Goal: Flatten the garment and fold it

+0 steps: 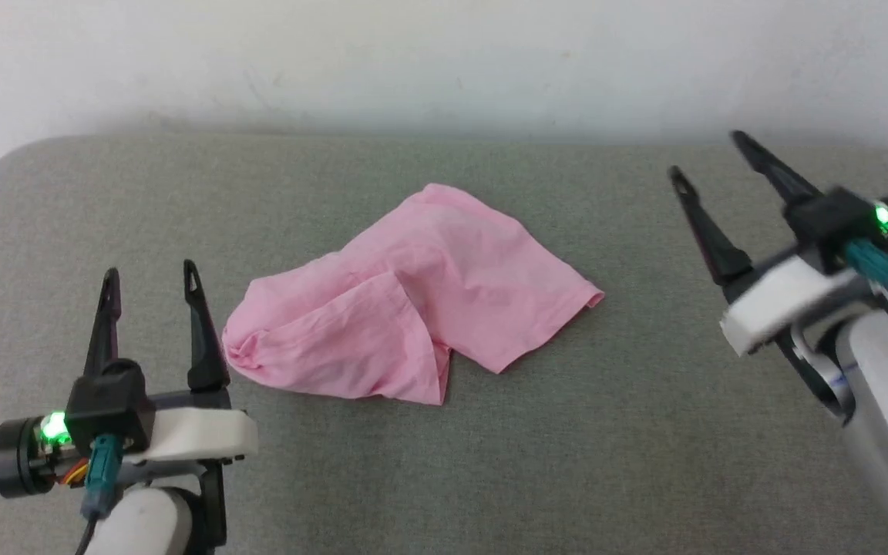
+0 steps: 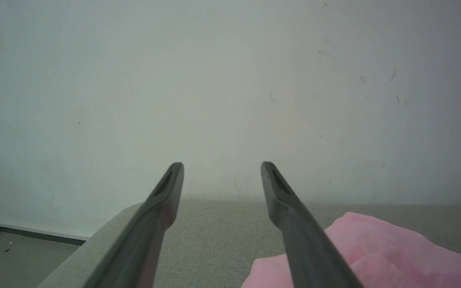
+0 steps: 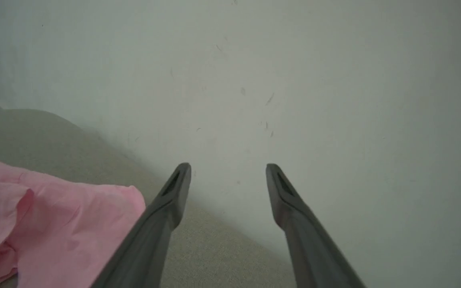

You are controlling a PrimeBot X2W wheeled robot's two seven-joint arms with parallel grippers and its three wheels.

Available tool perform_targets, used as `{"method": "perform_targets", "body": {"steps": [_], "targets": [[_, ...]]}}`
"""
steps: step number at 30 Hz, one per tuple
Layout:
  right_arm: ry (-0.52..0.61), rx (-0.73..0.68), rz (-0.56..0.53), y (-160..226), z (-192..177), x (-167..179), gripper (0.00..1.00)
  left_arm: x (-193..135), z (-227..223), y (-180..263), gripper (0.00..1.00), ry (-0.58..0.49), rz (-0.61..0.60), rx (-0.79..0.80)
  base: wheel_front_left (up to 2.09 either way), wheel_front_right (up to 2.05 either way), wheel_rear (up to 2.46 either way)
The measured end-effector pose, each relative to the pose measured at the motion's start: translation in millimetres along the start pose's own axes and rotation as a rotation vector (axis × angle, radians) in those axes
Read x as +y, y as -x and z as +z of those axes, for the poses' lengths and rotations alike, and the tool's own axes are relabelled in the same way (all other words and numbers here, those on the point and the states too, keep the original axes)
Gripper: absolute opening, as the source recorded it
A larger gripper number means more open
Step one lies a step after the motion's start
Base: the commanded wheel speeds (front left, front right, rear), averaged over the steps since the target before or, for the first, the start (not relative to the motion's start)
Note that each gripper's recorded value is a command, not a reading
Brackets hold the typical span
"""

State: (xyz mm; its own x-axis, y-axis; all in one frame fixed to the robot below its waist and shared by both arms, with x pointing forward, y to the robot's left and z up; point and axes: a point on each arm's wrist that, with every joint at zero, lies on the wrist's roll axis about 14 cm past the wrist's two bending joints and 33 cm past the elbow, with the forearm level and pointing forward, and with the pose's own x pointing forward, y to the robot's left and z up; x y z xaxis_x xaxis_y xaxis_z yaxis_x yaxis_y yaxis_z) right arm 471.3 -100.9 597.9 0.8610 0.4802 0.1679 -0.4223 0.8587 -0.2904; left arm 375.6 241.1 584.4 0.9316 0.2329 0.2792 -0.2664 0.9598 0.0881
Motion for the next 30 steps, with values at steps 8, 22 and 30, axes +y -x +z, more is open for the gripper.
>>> {"method": "perform_targets", "body": {"steps": [8, 22, 30], "targets": [[0.025, 0.509, 0.305, -29, -61, 38, 1.00, -4, -21, 9, 1.00, 0.014, 0.009, 0.045, 0.00, 0.00, 0.00], [-0.036, 1.063, 0.479, -27, -165, 65, 1.00, -9, -47, -10, 1.00, 0.012, 0.025, 0.088, 0.00, 0.00, 0.00], [-0.097, 1.121, 0.578, -28, -206, 107, 1.00, -1, -70, -16, 1.00, -0.012, 0.052, 0.141, 0.00, 0.00, 0.00]]}}
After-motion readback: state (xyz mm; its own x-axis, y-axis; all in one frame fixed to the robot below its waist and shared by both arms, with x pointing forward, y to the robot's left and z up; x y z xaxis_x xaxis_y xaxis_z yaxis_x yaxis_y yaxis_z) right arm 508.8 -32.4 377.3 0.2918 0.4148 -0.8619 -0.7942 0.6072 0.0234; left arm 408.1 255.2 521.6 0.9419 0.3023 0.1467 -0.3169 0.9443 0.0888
